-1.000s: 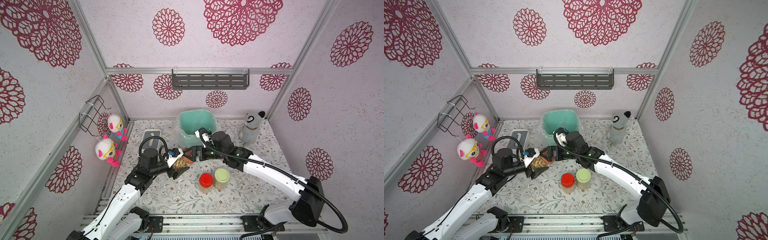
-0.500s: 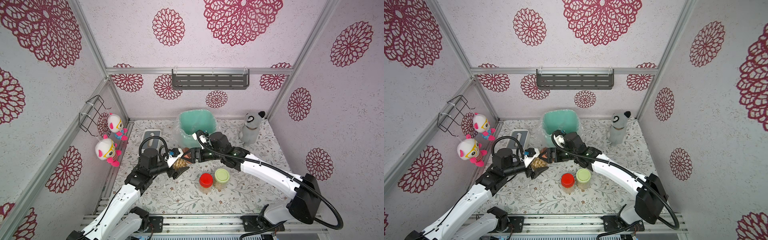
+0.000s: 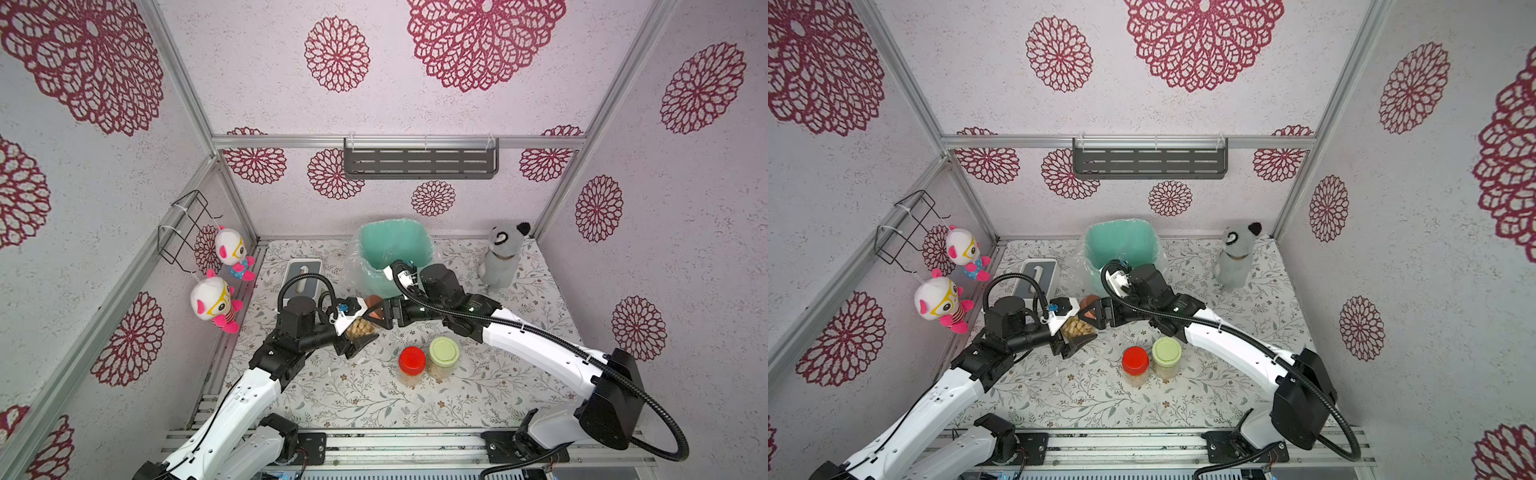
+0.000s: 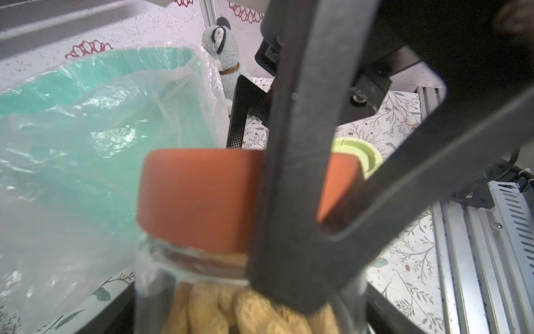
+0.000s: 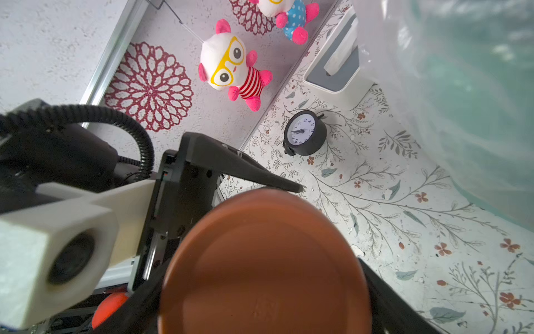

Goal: Empty moldy peanuts from jars
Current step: Unscrew the lid from the jar.

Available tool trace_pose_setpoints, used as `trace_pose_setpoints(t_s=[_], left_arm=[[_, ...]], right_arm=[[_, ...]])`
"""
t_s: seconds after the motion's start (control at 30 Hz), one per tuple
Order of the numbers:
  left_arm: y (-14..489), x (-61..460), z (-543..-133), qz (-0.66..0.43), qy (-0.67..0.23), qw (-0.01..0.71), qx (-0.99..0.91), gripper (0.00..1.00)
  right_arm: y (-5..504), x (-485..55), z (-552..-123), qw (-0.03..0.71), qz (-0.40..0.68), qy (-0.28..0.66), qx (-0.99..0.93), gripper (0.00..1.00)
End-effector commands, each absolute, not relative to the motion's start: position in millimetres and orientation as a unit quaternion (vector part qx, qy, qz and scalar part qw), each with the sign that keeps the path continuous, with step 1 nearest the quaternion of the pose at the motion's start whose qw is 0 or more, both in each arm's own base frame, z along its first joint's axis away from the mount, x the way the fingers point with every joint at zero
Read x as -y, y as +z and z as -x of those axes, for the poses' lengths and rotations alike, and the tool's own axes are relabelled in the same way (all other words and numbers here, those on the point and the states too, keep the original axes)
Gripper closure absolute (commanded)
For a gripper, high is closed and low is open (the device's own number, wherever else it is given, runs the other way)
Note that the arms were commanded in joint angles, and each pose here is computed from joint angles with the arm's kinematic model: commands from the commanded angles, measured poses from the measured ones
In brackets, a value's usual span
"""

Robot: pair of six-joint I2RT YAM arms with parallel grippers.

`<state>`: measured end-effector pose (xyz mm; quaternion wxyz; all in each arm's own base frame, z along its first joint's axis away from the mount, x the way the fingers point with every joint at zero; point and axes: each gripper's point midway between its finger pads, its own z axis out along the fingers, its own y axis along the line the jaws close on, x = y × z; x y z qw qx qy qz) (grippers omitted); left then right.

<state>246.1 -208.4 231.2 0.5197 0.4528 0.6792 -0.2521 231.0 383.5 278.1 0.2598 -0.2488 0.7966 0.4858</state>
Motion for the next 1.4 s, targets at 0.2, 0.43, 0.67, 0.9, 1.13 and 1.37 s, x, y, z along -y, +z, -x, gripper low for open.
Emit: trace_pose_setpoints(t_s=[0.2, 0.43, 0.67, 0.9, 1.13, 1.37], left_arm=[[256.2, 214.2, -240.4, -0.466, -0.271, 0.538, -0.648, 1.0], [258.8, 218.6, -234.9, -0.475, -0.29, 0.529, -0.64, 1.0], [257.4, 220.2, -234.0, -0.479, -0.296, 0.522, -0.64, 1.0], [255.8, 222.4, -233.4, -0.486, -0.301, 0.515, -0.639, 1.0], [253.1, 213.6, -250.1, -0.467, -0.257, 0.534, -0.657, 1.0], [266.0, 198.0, -273.5, -0.424, -0.209, 0.575, -0.668, 1.0]], right_arm=[[324.3, -370.0, -221.1, 0.351, 0.351, 0.488, -0.718, 0.2], [324.1, -372.2, -215.0, 0.36, 0.407, 0.482, -0.687, 0.21], [334.4, -359.3, -217.6, 0.407, 0.462, 0.48, -0.625, 0.19], [331.4, -351.2, -223.4, 0.398, 0.501, 0.458, -0.617, 0.19], [340.6, -341.9, -226.3, 0.425, 0.486, 0.443, -0.622, 0.2], [333.2, -331.3, -218.5, 0.432, 0.478, 0.4, -0.652, 0.33]])
